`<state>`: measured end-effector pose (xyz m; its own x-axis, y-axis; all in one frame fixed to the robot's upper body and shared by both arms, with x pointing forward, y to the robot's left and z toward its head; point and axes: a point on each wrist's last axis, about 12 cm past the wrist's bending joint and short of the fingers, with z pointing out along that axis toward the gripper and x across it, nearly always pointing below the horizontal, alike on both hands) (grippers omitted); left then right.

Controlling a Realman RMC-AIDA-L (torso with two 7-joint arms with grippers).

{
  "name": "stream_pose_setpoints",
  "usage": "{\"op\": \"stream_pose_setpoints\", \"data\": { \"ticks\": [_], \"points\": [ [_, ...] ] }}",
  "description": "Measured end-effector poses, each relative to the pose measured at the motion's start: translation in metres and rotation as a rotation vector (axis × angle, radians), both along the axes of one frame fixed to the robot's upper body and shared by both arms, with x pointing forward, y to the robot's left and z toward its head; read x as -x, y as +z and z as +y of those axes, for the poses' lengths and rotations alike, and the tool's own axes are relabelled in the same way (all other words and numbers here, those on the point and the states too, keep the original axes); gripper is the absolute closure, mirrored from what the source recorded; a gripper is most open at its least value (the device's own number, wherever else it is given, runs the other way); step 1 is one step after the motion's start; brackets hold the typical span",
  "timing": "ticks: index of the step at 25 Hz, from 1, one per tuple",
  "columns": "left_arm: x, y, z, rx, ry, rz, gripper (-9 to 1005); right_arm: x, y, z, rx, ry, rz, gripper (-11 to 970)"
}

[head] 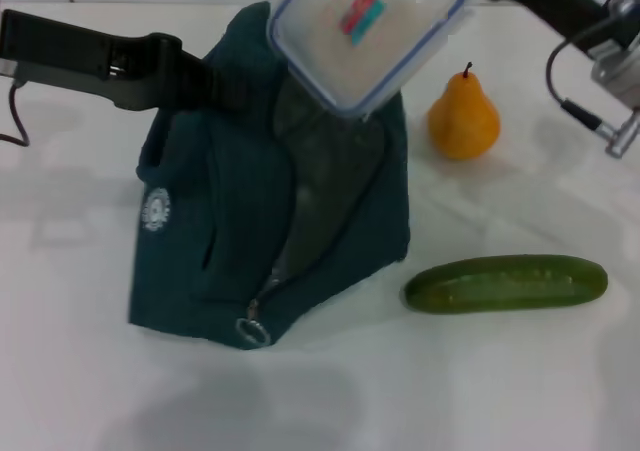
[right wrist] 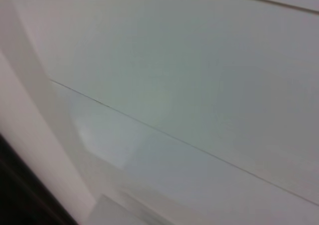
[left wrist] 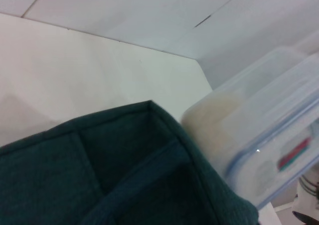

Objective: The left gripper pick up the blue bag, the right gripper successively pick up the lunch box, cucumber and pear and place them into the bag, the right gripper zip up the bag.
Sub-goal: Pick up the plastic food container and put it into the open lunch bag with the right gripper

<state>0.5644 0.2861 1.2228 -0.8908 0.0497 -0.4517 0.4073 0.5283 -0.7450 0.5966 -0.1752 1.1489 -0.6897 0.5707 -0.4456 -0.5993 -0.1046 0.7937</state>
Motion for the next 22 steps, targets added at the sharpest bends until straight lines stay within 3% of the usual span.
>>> {"op": "stream_pose_setpoints", "data": {
  "ticks": [10,22],
  "points": [
    [0.0,-0.003,0.0,0.031,-0.001,0.012,952,0.01,-0.024,-0.003,0.122,0.019,0.07,865],
    [0.0,-0.008,-0.001,0.069,-0.012,0.025,953,0.004,-0.019,0.006,0.165,0.028,0.013,865]
  ]
}}
